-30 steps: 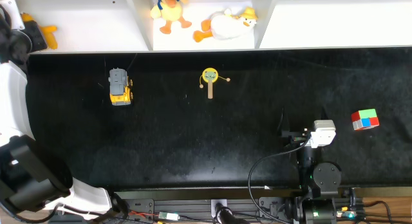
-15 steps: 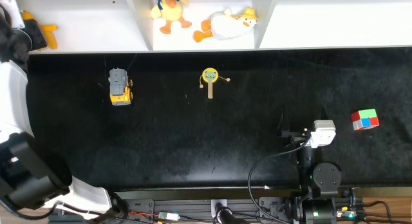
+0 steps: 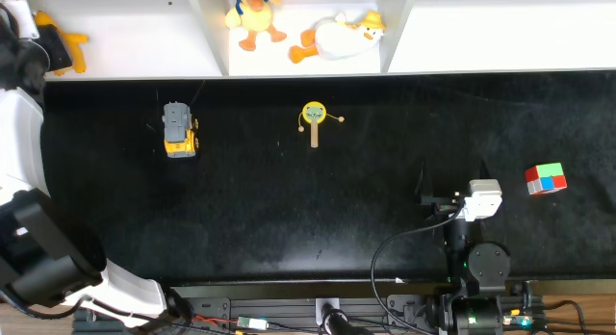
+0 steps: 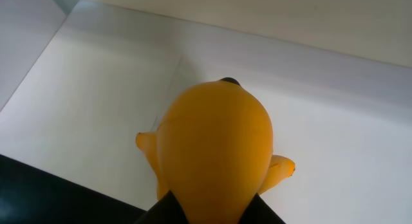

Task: Store Toys

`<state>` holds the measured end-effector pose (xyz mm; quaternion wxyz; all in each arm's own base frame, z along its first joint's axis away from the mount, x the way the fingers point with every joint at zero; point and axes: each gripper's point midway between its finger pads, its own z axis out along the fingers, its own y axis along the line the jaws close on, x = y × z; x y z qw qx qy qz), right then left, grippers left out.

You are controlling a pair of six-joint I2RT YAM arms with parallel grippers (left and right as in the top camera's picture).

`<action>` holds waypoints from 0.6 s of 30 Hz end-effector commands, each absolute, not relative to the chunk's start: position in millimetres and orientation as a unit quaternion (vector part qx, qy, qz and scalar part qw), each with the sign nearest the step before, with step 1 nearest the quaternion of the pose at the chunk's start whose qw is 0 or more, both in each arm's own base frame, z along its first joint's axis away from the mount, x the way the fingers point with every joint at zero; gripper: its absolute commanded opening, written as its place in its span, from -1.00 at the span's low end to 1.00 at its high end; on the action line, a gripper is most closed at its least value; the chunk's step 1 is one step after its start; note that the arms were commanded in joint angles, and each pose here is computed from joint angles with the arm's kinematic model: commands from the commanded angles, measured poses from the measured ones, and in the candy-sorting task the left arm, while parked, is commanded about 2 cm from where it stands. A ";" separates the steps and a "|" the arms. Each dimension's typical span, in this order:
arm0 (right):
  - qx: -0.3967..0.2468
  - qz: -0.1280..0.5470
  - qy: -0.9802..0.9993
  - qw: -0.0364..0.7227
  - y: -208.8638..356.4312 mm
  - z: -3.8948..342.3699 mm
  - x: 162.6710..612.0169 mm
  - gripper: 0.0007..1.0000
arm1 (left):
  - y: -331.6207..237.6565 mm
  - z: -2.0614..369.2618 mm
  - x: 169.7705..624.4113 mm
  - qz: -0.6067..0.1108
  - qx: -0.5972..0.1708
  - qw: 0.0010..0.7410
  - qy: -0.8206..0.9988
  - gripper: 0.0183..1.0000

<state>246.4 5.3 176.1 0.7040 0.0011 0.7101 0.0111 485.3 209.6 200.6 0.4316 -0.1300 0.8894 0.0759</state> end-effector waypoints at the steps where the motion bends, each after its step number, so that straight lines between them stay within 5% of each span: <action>1: 0.001 0.012 0.711 0.703 5.3 172.1 246.8 0.99 | 205.0 178.5 485.6 0.055 -0.140 0.411 0.899 -0.72; 9: 0.001 0.012 0.711 0.703 5.3 172.1 246.8 0.99 | 205.2 178.8 485.6 0.055 -0.140 0.412 0.899 -0.29; 13: 0.001 0.012 0.711 0.703 5.3 172.1 246.8 0.99 | 205.6 179.7 486.3 0.056 -0.139 0.414 0.898 0.44; 18: 0.001 0.012 0.711 0.703 5.3 172.1 246.8 0.99 | 206.1 181.0 487.3 0.057 -0.139 0.417 0.897 0.97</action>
